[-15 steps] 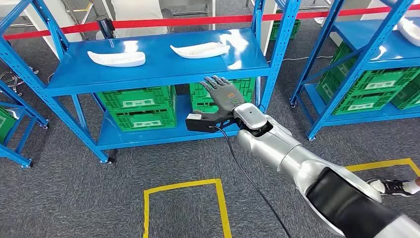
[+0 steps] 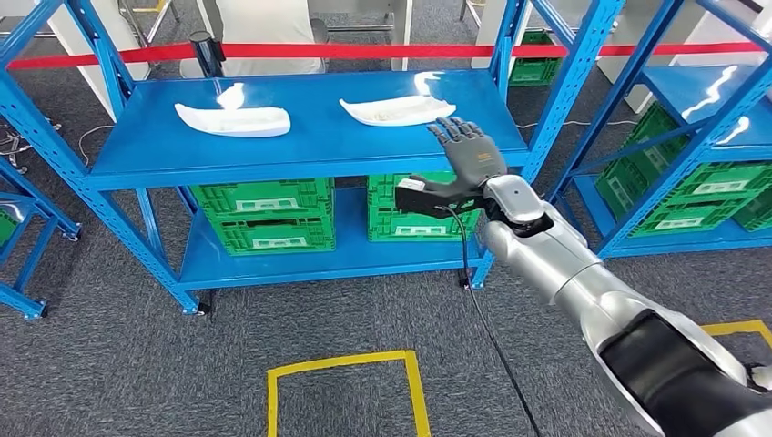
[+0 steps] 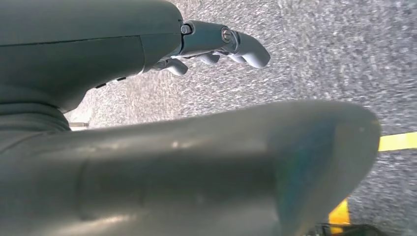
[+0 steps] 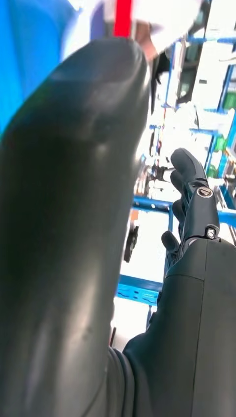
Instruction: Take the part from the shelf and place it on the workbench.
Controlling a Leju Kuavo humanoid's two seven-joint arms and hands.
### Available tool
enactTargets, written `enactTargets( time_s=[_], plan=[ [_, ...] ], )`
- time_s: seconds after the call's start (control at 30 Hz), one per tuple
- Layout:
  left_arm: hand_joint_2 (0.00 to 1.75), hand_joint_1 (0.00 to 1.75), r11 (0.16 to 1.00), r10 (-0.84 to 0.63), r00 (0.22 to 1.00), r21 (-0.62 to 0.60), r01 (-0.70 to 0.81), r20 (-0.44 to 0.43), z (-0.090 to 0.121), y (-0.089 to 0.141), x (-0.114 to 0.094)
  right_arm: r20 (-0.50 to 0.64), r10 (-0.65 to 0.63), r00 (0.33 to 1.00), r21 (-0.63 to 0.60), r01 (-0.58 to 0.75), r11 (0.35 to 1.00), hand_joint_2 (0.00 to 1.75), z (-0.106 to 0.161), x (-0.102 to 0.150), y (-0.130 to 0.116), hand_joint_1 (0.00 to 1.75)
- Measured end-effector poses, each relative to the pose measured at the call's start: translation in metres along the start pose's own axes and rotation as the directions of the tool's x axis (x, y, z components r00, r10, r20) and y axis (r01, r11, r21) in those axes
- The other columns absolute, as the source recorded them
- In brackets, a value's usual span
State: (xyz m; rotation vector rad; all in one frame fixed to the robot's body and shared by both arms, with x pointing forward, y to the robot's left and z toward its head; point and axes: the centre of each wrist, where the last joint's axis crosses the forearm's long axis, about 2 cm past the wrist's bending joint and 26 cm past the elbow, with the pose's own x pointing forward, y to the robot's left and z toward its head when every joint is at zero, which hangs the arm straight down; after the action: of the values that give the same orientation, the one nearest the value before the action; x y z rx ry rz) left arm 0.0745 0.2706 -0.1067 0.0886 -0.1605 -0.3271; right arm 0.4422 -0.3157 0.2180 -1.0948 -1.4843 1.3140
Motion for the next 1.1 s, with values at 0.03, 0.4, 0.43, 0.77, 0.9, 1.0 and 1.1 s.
enactTargets(
  time_s=[0.03,0.4,0.43,0.77,0.9,1.0,1.1],
  plan=[
    [0.0,0.0,1.0,0.0,1.0,-0.001,0.0,0.0,0.0,-0.001,0.0,-0.013,-0.002,1.0,-0.003,0.002,1.0,0.0,0.001,-0.005,-0.001,0.0],
    [0.0,0.0,1.0,0.0,1.0,-0.008,0.0,0.014,0.001,-0.004,0.007,-0.089,-0.012,0.996,-0.032,0.009,0.999,0.0,0.004,-0.033,-0.011,0.0],
    [0.0,0.0,1.0,0.0,1.0,-0.008,0.0,0.013,0.001,-0.004,0.006,-0.088,-0.011,0.996,-0.028,0.009,1.0,0.0,0.004,-0.034,-0.01,0.0],
    [0.0,0.0,1.0,0.003,1.0,-0.009,-0.003,0.006,0.001,-0.004,0.003,-0.061,-0.013,0.998,0.008,0.013,1.0,1.75,0.001,-0.032,-0.005,0.0],
    [0.0,0.0,1.0,0.005,1.0,-0.007,-0.005,0.012,0.001,-0.004,0.006,-0.039,-0.01,0.999,0.016,0.01,1.0,1.75,-0.004,-0.026,-0.007,0.0],
    [0.0,0.0,1.0,0.005,1.0,-0.006,-0.005,0.007,0.001,-0.004,0.005,-0.007,-0.019,1.0,0.038,0.019,0.999,1.75,-0.006,-0.015,-0.001,0.0],
    [0.0,0.0,1.0,0.006,1.0,-0.003,-0.006,0.004,0.001,-0.005,0.005,0.023,-0.031,0.999,0.057,0.029,0.998,1.75,-0.007,-0.003,0.006,0.0]
  ],
)
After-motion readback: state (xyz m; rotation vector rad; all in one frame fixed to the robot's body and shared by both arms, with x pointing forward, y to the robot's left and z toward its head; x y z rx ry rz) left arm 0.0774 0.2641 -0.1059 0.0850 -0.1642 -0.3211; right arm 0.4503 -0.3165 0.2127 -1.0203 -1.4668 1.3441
